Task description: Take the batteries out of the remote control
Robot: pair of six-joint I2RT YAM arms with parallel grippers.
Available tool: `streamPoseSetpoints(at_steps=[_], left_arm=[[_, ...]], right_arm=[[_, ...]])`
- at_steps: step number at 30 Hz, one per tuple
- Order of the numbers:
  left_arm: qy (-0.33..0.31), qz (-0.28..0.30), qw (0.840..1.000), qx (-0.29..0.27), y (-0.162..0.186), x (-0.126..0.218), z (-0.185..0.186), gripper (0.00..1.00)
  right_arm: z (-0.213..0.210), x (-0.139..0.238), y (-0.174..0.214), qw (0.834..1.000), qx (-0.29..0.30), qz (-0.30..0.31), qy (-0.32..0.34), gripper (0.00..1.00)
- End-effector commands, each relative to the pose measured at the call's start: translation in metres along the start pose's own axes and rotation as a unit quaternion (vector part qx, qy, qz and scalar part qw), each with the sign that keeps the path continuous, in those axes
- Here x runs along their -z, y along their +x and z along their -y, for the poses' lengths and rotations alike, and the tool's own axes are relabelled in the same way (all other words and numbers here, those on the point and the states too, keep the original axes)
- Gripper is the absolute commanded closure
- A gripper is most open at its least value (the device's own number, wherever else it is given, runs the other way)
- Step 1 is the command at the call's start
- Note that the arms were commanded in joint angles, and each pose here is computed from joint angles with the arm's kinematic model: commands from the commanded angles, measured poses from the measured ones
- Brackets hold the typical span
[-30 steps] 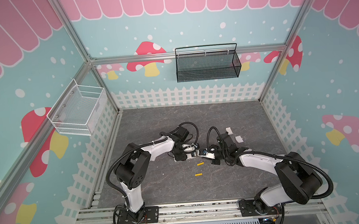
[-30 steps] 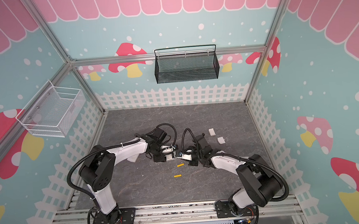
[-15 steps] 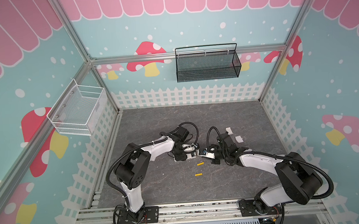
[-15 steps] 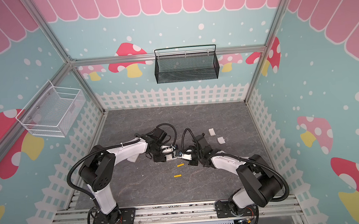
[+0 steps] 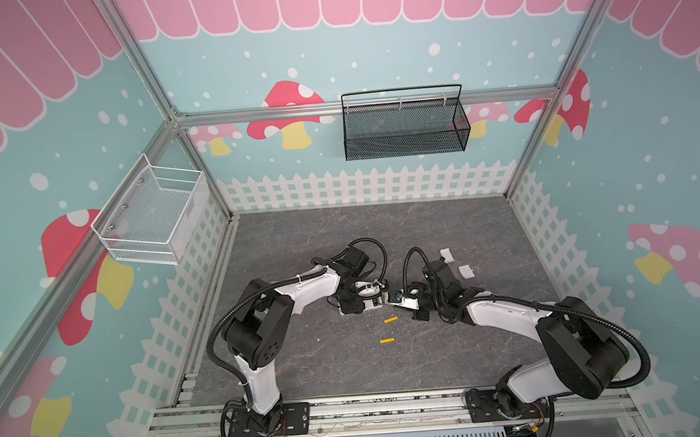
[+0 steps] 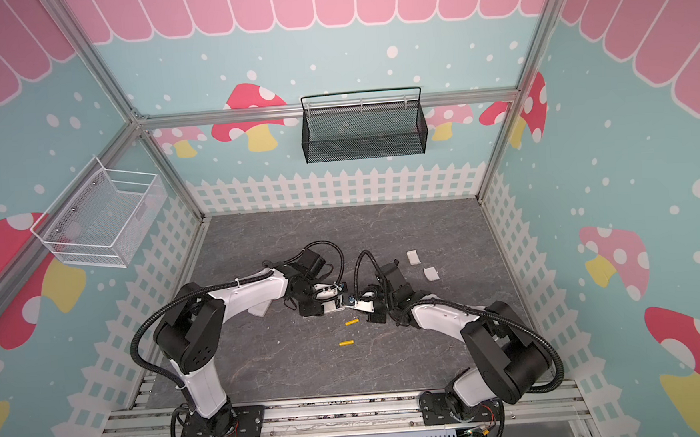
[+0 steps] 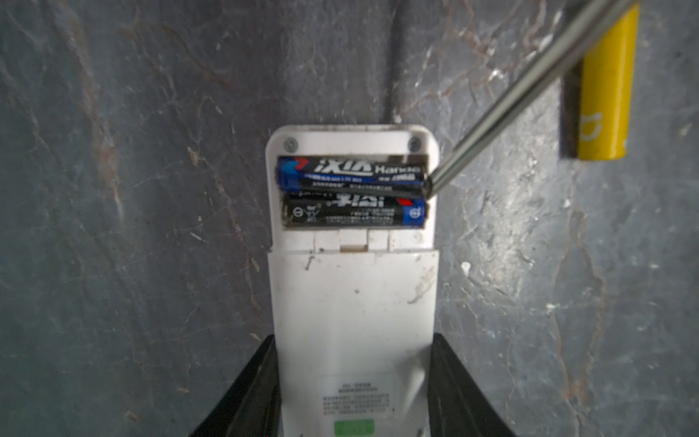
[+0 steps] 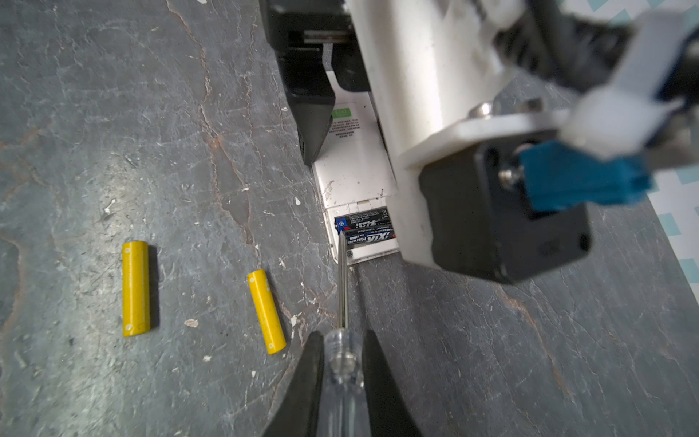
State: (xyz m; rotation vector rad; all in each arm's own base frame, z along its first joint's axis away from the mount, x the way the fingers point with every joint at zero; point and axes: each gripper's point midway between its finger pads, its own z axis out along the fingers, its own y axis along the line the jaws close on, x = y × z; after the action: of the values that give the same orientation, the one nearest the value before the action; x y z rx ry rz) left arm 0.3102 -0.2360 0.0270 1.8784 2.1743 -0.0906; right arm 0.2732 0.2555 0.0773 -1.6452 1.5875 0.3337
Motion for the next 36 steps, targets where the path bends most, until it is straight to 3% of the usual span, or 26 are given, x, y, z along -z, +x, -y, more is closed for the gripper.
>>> streamPoseSetpoints(at_steps=[1,9,18,23,30,36], left_arm=[[-0.012,0.001,1.000,-0.010,-0.001,-0.002,-0.002,0.54],[-0.013,-0.002,1.000,-0.013,0.000,-0.002,-0.001,0.54],[-0.040,-0.005,0.999,-0.009,0.000,0.001,-0.011,0.54],[-0.089,-0.010,0.996,-0.009,0.000,0.008,-0.029,0.55],[-0.194,-0.018,0.981,-0.020,0.003,0.021,-0.061,0.64],[-0.252,-0.014,0.967,-0.034,0.002,0.026,-0.072,0.65]], right_arm=[[0.027,0.011,-0.013,0.997,0.026,0.020,0.073,1.00],[0.033,0.019,-0.019,0.994,0.033,0.030,0.095,1.00],[0.024,0.018,-0.015,0.997,0.028,0.023,0.075,1.00],[0.020,0.020,-0.014,0.997,0.024,0.019,0.067,1.00],[0.020,0.021,-0.014,0.998,0.015,0.015,0.064,1.00],[0.023,0.029,-0.021,0.996,-0.033,0.030,0.074,1.00]])
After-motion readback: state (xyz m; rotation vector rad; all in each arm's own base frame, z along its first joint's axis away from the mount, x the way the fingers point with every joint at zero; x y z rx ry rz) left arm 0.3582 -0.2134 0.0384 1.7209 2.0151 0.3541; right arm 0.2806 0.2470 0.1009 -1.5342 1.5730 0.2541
